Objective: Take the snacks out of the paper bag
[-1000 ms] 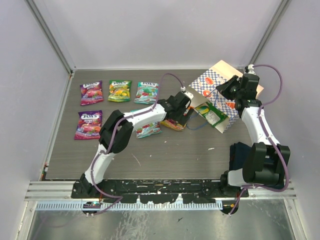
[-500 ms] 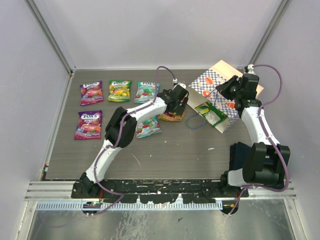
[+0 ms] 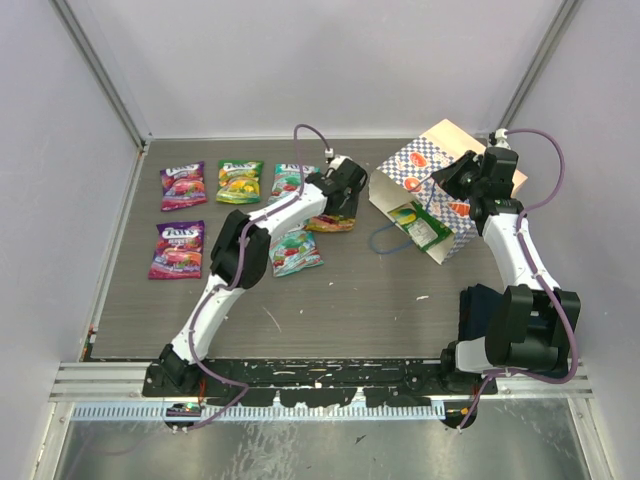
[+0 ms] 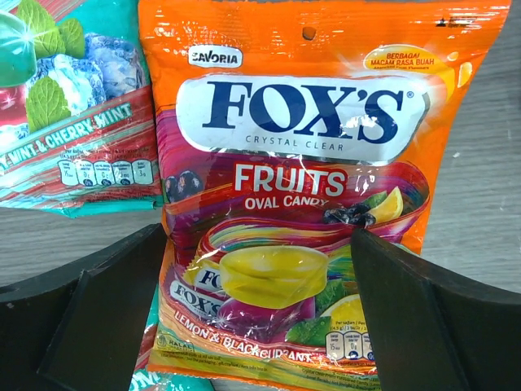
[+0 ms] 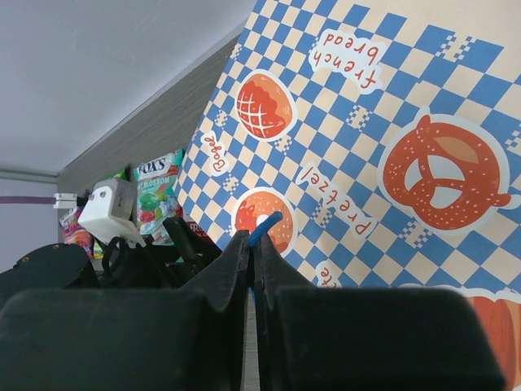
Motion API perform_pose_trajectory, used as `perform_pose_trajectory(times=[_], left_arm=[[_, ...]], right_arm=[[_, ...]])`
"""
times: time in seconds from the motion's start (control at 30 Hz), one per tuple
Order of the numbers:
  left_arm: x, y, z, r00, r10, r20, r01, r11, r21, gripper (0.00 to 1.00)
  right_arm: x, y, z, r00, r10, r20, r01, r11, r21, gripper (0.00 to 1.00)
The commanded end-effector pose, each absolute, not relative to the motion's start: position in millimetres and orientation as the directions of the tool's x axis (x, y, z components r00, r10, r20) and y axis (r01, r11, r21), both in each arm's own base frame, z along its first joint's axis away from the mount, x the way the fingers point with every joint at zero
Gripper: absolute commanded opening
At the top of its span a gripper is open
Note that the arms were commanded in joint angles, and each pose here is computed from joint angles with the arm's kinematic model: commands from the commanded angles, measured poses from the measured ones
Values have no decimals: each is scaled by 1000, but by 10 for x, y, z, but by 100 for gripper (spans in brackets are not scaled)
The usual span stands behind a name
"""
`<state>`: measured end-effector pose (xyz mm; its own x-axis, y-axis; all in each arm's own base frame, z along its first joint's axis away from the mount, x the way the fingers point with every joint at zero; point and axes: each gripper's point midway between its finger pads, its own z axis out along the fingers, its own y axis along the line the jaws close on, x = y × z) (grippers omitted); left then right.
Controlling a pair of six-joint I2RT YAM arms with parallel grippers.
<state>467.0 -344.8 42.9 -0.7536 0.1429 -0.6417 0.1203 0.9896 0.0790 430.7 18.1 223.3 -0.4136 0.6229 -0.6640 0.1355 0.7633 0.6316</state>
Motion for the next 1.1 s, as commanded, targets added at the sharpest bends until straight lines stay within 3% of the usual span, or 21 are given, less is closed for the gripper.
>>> perform_pose_trajectory(times=[0.0,0.27,0.67,1.07], left_arm=[[4644,-3193,332,-779,121,-615,45,989,138,97],[4809,-3436,450,-754,70,-654,53,998,46,98],[5239,-3819,684,-669,-140,-730,-20,985,-170,98],[5175,-3758,1097,-612,-45,-790,105,985,-138,98]], right_arm=[[4371,141,2582,-339,604,-721,91,784,614,1],[4346,141,2716,-316,613,-724,76,777,624,1],[4324,144,2780,-309,610,-730,68,780,622,1],[4326,189,2818,-313,611,-728,42,774,631,1]])
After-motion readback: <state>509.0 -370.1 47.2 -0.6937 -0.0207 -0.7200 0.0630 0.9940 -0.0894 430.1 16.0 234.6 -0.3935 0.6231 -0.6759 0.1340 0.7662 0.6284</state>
